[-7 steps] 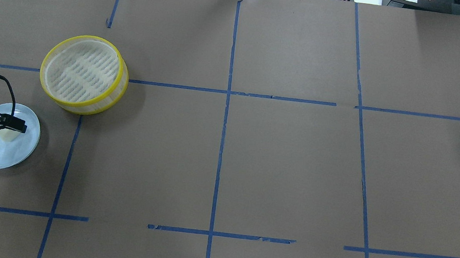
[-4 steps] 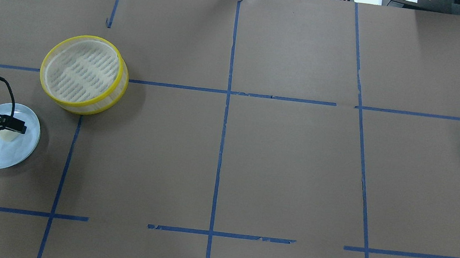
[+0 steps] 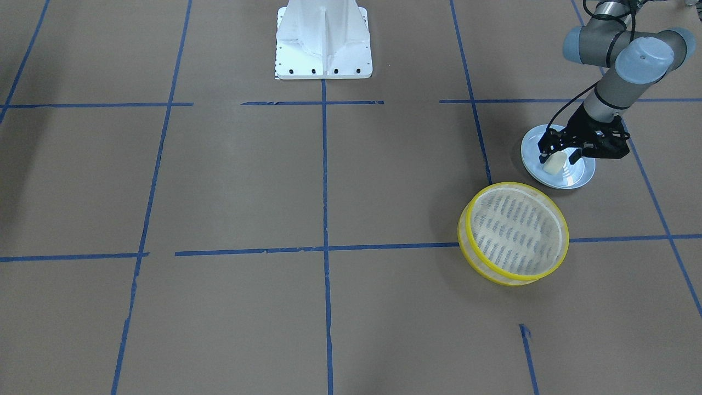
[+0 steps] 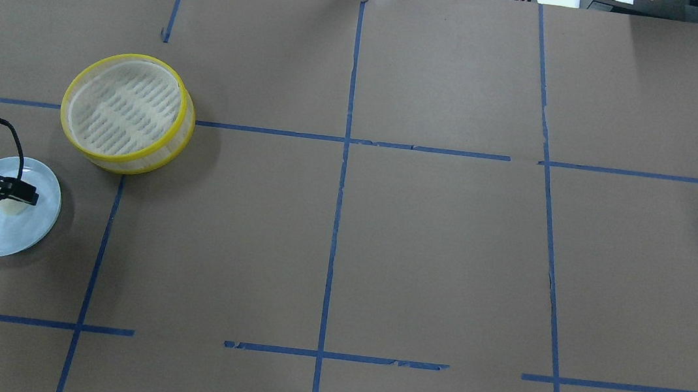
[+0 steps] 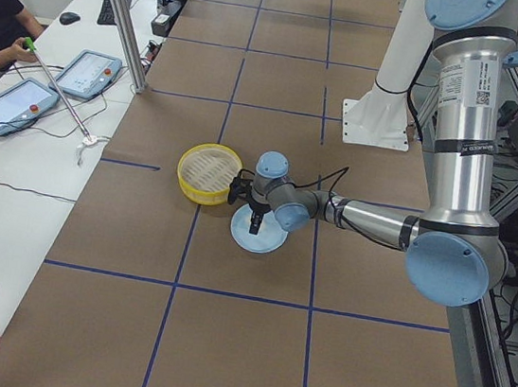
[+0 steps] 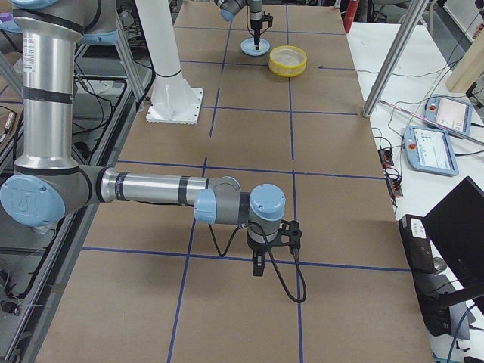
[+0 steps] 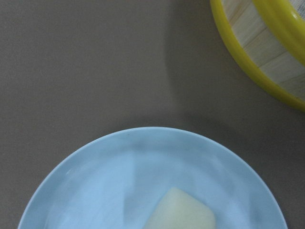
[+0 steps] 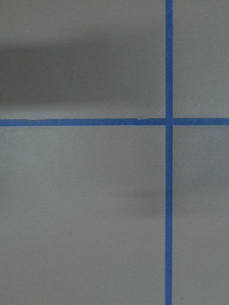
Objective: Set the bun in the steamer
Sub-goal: 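Lower the left gripper around the bun and close its fingers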
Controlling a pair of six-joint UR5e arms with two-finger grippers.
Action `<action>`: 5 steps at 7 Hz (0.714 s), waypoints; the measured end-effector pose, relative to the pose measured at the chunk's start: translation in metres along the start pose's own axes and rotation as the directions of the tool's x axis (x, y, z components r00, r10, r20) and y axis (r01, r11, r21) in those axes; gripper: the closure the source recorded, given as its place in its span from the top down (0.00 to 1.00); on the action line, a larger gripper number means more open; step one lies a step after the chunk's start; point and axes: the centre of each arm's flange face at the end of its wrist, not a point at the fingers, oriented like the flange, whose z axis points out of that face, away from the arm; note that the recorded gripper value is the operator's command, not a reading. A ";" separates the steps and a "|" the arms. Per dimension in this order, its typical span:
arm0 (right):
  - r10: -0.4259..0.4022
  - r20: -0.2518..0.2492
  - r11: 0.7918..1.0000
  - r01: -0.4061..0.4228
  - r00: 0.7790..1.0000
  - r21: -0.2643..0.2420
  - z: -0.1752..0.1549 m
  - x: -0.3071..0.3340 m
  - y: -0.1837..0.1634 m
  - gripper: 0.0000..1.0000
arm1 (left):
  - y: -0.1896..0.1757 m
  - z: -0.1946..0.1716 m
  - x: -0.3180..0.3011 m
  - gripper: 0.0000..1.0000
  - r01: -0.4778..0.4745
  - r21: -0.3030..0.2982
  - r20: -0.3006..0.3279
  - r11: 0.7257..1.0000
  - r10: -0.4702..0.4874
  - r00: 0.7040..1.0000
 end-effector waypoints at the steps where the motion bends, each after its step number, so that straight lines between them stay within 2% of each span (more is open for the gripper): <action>1: 0.000 0.000 1.000 0.000 1.000 0.000 0.000 0.000 0.000 1.00 | 0.000 0.000 0.000 0.25 0.000 -0.001 0.000 1.000 0.000 1.000; 5: -0.001 0.000 1.000 0.001 1.000 0.001 0.000 0.000 0.000 1.00 | 0.000 -0.006 0.003 0.24 -0.023 0.005 -0.010 1.000 0.023 1.000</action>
